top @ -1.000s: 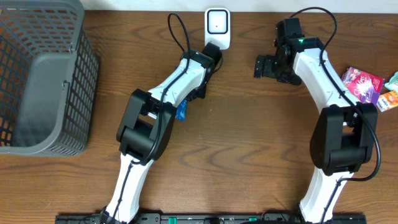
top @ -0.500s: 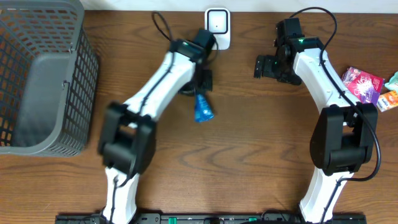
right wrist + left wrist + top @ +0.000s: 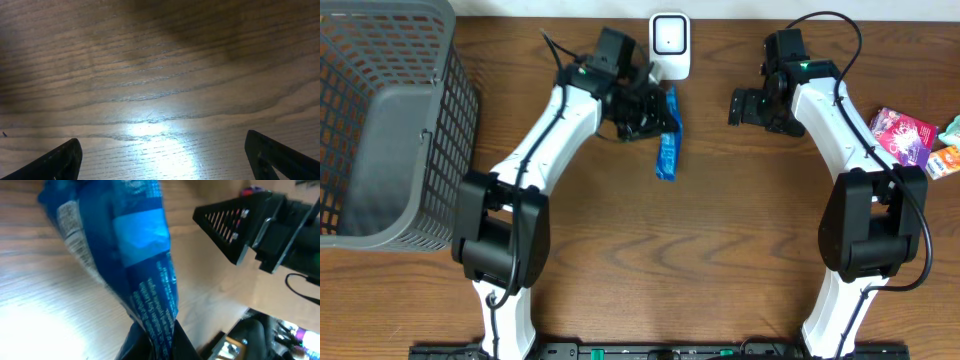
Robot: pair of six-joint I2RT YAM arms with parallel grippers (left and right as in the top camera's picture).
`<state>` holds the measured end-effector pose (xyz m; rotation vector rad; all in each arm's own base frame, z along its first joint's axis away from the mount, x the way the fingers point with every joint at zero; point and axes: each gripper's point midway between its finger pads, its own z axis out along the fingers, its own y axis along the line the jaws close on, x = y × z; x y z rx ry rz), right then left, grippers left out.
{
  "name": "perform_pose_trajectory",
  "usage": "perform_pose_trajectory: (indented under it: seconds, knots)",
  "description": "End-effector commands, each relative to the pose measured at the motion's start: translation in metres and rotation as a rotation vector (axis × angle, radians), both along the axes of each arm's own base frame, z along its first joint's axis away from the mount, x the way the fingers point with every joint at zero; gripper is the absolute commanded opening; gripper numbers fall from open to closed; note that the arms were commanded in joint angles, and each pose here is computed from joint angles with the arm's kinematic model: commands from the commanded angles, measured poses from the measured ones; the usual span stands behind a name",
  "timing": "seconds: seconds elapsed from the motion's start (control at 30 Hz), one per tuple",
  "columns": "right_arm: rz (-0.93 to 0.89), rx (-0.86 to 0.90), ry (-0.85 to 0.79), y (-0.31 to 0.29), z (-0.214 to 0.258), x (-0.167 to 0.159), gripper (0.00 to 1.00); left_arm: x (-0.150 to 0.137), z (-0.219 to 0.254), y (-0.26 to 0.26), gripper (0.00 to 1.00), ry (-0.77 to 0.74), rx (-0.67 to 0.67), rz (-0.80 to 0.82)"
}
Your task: Scan the item barcode
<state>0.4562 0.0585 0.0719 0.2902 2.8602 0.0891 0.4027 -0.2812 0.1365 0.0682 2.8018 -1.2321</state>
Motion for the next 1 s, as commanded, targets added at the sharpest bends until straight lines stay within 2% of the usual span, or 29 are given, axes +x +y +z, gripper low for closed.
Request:
perform_pose_trajectory:
  seconds: [0.0, 0.13, 0.43, 0.47, 0.5, 0.53, 0.6, 0.8, 0.97]
  knots:
    - [-0.012, -0.008, -0.01, 0.0, 0.005, -0.001, 0.99, -0.015, -0.019, -0.01, 0.08, 0.132, -0.102, -0.002]
    - [-0.012, -0.008, -0.01, 0.0, 0.005, -0.001, 0.99, -0.004, -0.052, -0.006, 0.07, 0.128, -0.089, 0.044]
    - [-0.012, -0.008, -0.01, 0.0, 0.005, -0.001, 0.99, -0.007, -0.116, 0.004, 0.09, 0.23, -0.03, 0.075]
    - [-0.012, -0.008, -0.01, 0.0, 0.005, -0.001, 0.99, -0.007, -0.119, 0.006, 0.23, 0.236, -0.024, 0.08]
    - [-0.012, -0.008, -0.01, 0.0, 0.005, -0.001, 0.99, -0.005, -0.124, 0.01, 0.32, 0.237, -0.006, 0.093]
    - [-0.012, -0.008, -0.01, 0.0, 0.005, -0.001, 0.99, -0.004, -0.128, 0.017, 0.47, 0.236, 0.028, 0.111]
    - [-0.008, -0.008, -0.01, 0.002, 0.005, -0.001, 0.99, -0.002, -0.13, 0.026, 0.59, 0.243, 0.054, 0.134]
    - [-0.006, -0.008, -0.01, 0.003, 0.005, -0.001, 0.99, 0.01, -0.099, 0.062, 0.66, 0.233, 0.052, 0.189]
    - [-0.006, -0.008, -0.01, 0.002, 0.005, -0.001, 0.99, 0.019, -0.043, 0.099, 0.66, 0.107, 0.087, 0.233]
